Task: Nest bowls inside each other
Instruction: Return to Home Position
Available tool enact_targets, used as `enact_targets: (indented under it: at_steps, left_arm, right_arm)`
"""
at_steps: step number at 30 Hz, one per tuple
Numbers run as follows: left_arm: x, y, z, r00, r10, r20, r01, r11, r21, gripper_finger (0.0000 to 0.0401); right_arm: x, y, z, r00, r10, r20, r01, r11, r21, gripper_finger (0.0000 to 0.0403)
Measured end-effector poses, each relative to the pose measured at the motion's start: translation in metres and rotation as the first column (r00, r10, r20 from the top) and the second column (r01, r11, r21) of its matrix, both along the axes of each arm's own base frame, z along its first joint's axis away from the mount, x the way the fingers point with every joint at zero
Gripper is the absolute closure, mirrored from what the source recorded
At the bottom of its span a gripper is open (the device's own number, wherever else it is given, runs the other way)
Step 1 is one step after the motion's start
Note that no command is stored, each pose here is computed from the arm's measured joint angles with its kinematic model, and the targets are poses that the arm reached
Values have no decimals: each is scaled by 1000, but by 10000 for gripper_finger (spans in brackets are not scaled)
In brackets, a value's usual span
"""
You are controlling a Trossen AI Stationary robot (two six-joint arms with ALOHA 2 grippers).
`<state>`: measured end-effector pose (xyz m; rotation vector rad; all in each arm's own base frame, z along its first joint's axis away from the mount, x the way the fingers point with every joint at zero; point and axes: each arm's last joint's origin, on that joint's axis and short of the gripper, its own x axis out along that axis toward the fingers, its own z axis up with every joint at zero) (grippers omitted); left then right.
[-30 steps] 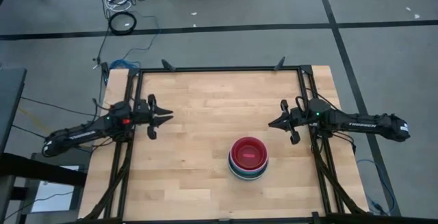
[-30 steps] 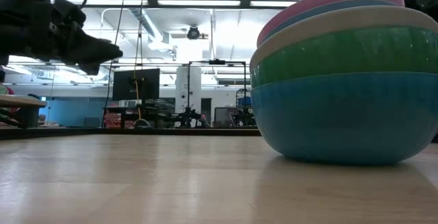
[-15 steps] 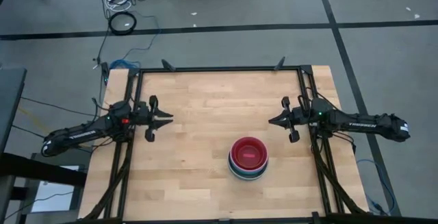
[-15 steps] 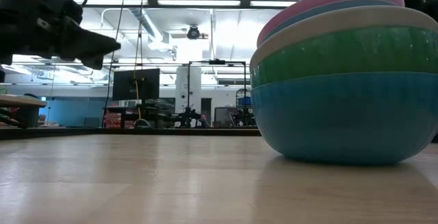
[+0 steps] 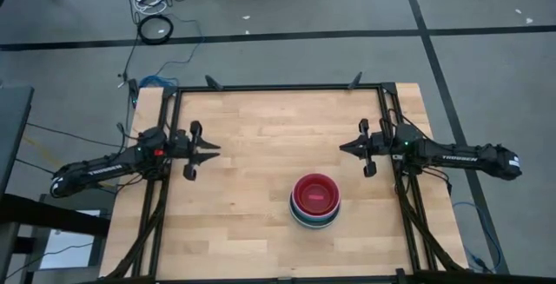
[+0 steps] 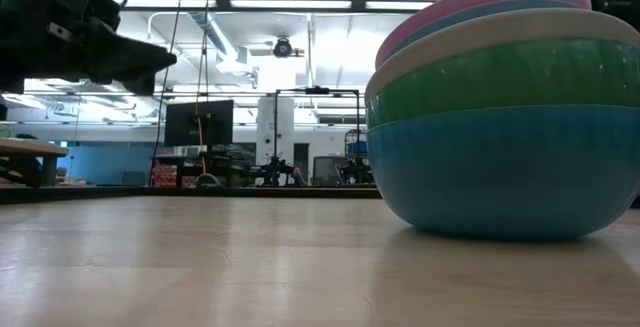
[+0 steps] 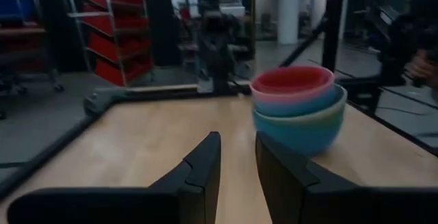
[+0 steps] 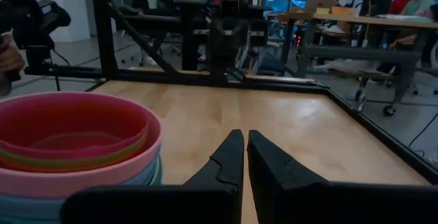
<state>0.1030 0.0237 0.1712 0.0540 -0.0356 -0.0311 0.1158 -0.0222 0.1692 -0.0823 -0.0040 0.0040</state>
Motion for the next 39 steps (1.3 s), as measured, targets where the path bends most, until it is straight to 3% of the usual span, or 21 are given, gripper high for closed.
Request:
enact_targets:
  at_steps: [37,39]
  left_arm:
    - [0,1,1,999,36,12,-36,999,-21,300]
    - [0,1,1,999,36,12,-36,999,-19,300]
  right_arm:
    - [0,0,-1,1000,0,-14,0,1000,4,387]
    - [0,0,0,1000,2,-10,-1,998,60,388]
